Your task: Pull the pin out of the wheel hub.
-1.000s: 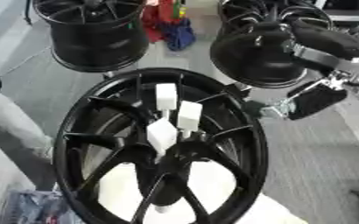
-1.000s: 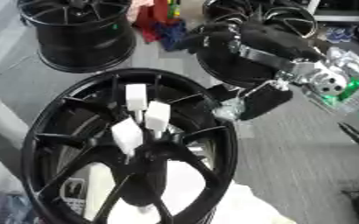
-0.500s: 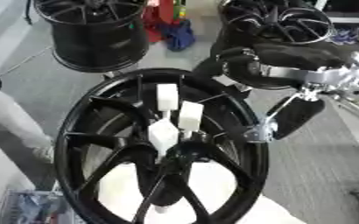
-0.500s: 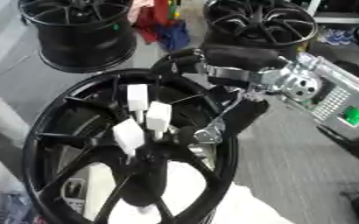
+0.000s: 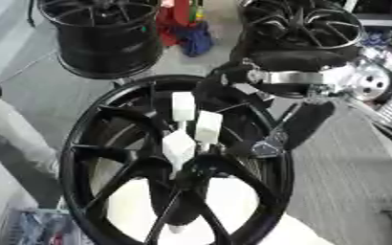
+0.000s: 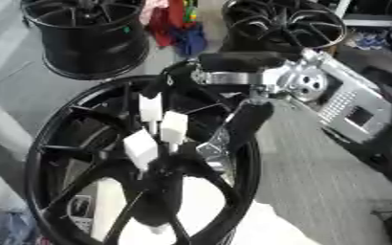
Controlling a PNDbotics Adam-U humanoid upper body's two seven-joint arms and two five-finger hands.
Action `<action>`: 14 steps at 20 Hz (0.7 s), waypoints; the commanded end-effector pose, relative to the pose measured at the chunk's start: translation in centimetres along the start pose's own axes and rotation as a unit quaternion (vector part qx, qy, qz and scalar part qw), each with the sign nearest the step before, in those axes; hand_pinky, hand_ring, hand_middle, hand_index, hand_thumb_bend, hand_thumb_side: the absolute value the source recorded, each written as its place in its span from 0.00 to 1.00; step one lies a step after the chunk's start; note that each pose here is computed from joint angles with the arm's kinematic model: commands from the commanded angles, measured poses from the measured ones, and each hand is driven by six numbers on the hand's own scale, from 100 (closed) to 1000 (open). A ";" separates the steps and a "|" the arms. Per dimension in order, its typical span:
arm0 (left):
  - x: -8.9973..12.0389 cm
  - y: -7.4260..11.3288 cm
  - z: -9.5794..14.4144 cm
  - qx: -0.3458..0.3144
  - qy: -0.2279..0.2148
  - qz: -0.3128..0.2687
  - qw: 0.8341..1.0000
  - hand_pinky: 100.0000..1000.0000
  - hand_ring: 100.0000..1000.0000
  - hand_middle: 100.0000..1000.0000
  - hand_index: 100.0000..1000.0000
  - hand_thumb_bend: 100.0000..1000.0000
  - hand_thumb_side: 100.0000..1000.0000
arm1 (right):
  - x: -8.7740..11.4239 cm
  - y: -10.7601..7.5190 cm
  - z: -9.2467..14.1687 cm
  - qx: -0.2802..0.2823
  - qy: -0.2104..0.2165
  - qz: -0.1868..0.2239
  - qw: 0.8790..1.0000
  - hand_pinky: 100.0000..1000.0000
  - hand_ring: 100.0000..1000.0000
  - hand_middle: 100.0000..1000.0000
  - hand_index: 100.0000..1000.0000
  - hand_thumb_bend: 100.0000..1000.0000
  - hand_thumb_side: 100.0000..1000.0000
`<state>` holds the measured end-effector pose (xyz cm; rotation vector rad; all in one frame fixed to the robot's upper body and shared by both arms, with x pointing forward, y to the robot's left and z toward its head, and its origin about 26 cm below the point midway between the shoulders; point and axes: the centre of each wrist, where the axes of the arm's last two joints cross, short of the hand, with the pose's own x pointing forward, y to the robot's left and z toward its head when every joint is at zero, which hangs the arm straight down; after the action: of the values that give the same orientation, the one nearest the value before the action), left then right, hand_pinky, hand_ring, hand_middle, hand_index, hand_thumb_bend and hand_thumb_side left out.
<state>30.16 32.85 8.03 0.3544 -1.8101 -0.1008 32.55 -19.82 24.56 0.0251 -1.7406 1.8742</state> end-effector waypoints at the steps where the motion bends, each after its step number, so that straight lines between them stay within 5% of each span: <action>1: 0.7 0.6 -0.4 -0.002 -0.014 -0.012 1.000 0.59 0.64 0.69 0.77 0.29 0.27 | -0.6 -1.0 0.0 0.015 0.007 0.001 1.000 0.80 0.81 0.80 0.93 0.28 0.26; 14: 0.9 0.6 -0.5 -0.003 -0.016 -0.011 1.000 0.59 0.64 0.69 0.77 0.29 0.27 | -3.2 -1.1 -0.7 0.060 0.034 -0.006 0.998 0.80 0.81 0.78 0.92 0.27 0.29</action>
<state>30.16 32.84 8.04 0.3535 -1.8110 -0.1019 35.74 -20.13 23.11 0.0614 -1.5630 1.9361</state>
